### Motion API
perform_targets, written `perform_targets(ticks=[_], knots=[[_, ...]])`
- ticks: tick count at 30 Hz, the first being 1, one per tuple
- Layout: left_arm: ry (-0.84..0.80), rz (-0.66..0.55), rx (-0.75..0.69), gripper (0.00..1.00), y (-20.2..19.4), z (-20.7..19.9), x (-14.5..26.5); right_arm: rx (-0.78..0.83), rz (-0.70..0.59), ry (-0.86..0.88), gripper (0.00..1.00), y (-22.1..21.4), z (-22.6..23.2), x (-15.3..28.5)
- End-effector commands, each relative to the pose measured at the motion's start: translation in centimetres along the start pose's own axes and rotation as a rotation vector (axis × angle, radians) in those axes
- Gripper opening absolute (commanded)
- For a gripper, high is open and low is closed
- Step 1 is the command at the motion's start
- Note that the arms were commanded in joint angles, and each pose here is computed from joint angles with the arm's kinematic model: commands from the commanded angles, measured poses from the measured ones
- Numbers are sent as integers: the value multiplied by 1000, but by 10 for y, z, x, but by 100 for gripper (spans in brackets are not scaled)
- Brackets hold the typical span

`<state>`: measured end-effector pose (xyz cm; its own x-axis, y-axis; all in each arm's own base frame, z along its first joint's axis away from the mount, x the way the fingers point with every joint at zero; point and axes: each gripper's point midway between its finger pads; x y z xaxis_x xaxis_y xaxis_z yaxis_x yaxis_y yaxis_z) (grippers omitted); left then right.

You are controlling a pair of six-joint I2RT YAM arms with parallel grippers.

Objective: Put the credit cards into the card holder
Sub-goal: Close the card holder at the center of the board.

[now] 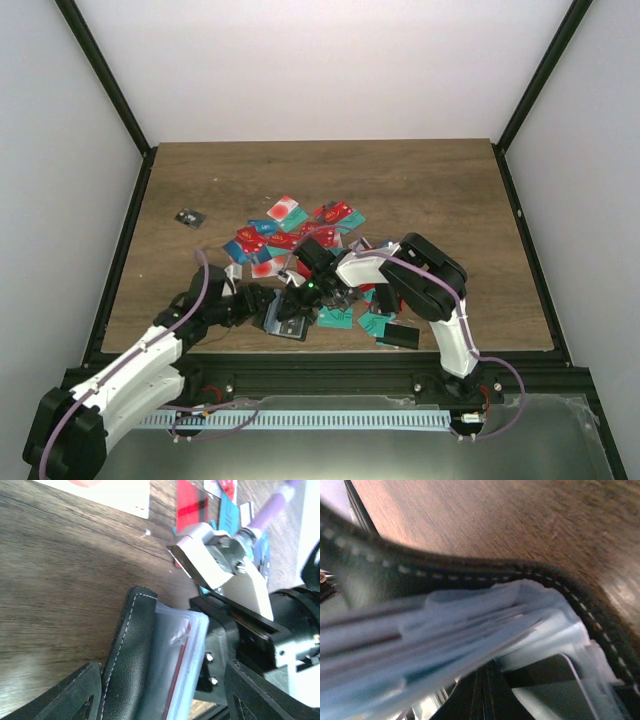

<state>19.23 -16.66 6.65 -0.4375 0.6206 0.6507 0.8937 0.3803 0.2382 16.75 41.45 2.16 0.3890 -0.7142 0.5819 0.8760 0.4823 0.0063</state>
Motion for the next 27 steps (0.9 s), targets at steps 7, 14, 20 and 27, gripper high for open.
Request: perform_targets(ticks=[7, 14, 20, 27], knots=[[-83, 117, -4, 66, -23, -18, 0, 9, -51, -46, 1, 17, -6, -1], [-78, 118, -19, 61, -22, -28, -4, 12, -72, -46, 1, 20, 0, 11], [-25, 129, -70, 51, -23, -39, -9, 24, -93, -39, 1, 23, 8, 24], [94, 151, -121, 45, -30, -33, -22, 42, -128, -42, 1, 27, 18, 46]])
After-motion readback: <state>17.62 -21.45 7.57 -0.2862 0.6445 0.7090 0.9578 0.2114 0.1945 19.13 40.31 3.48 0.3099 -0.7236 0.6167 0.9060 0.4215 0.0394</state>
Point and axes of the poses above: each gripper's point midway between its finger pads, its own x axis back along the fingers, its own z axis along the line the jaws close on, y = z × x, and after that the axes turned 1 degree about -x, right-handed
